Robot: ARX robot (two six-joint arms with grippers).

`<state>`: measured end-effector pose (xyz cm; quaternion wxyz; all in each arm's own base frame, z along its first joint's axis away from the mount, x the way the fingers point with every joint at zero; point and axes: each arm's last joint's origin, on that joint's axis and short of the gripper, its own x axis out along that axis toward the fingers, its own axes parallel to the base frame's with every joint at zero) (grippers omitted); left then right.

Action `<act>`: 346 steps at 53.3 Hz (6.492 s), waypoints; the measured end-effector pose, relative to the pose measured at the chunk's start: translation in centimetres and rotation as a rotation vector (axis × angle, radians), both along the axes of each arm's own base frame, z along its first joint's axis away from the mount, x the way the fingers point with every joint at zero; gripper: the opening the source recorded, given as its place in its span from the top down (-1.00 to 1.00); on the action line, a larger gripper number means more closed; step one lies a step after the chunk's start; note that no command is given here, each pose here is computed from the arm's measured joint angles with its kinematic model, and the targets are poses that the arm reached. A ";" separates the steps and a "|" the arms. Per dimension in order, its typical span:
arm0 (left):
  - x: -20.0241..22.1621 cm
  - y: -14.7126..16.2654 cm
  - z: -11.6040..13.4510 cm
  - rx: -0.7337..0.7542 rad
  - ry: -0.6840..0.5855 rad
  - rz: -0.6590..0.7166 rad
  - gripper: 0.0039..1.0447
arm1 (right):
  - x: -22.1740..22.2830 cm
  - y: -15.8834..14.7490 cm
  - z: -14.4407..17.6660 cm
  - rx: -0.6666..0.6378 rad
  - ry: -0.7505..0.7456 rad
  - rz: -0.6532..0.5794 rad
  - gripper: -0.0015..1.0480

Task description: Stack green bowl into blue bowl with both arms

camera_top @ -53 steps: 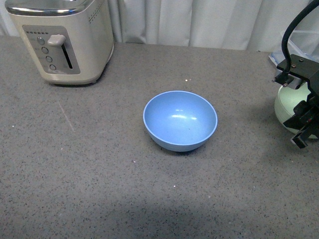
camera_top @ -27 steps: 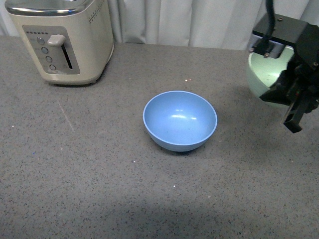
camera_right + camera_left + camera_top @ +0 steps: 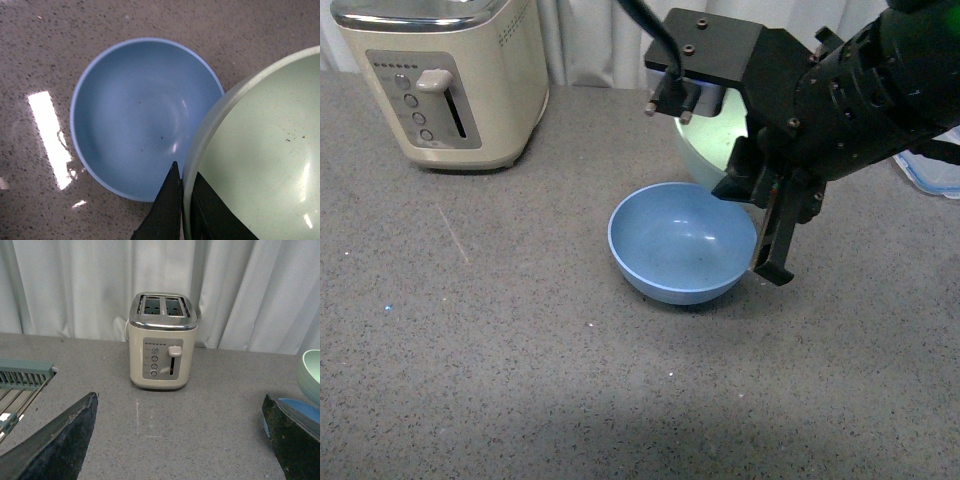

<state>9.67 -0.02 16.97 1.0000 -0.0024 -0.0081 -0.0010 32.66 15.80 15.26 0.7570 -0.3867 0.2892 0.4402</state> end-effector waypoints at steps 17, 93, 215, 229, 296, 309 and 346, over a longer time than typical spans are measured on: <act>0.0 0.0 0.0 0.000 0.000 0.000 -0.88 | -1.2 2.9 -1.5 -0.022 0.016 0.067 0.97; 0.0 0.0 0.0 0.000 0.000 0.000 -0.88 | -3.6 -2.9 1.2 0.213 0.059 -0.451 -0.83; 0.0 0.0 0.0 0.000 0.000 0.000 -0.88 | -19.9 -15.8 1.5 0.845 -0.632 -0.958 0.98; 0.0 0.0 0.0 0.000 0.000 0.000 -0.88 | -20.6 -15.8 1.6 0.847 -0.636 -0.956 0.98; 0.0 0.0 0.0 0.000 -0.001 0.000 -0.88 | -22.9 -15.8 1.2 0.842 -0.628 -0.957 0.15; 0.0 0.0 0.0 0.000 -0.001 0.000 -0.88 | -22.9 -15.8 1.3 0.843 -0.630 -0.956 -0.56; 0.0 0.0 0.0 0.000 -0.001 0.000 -0.88 | -22.9 -15.8 1.3 0.844 -0.629 -0.957 -0.83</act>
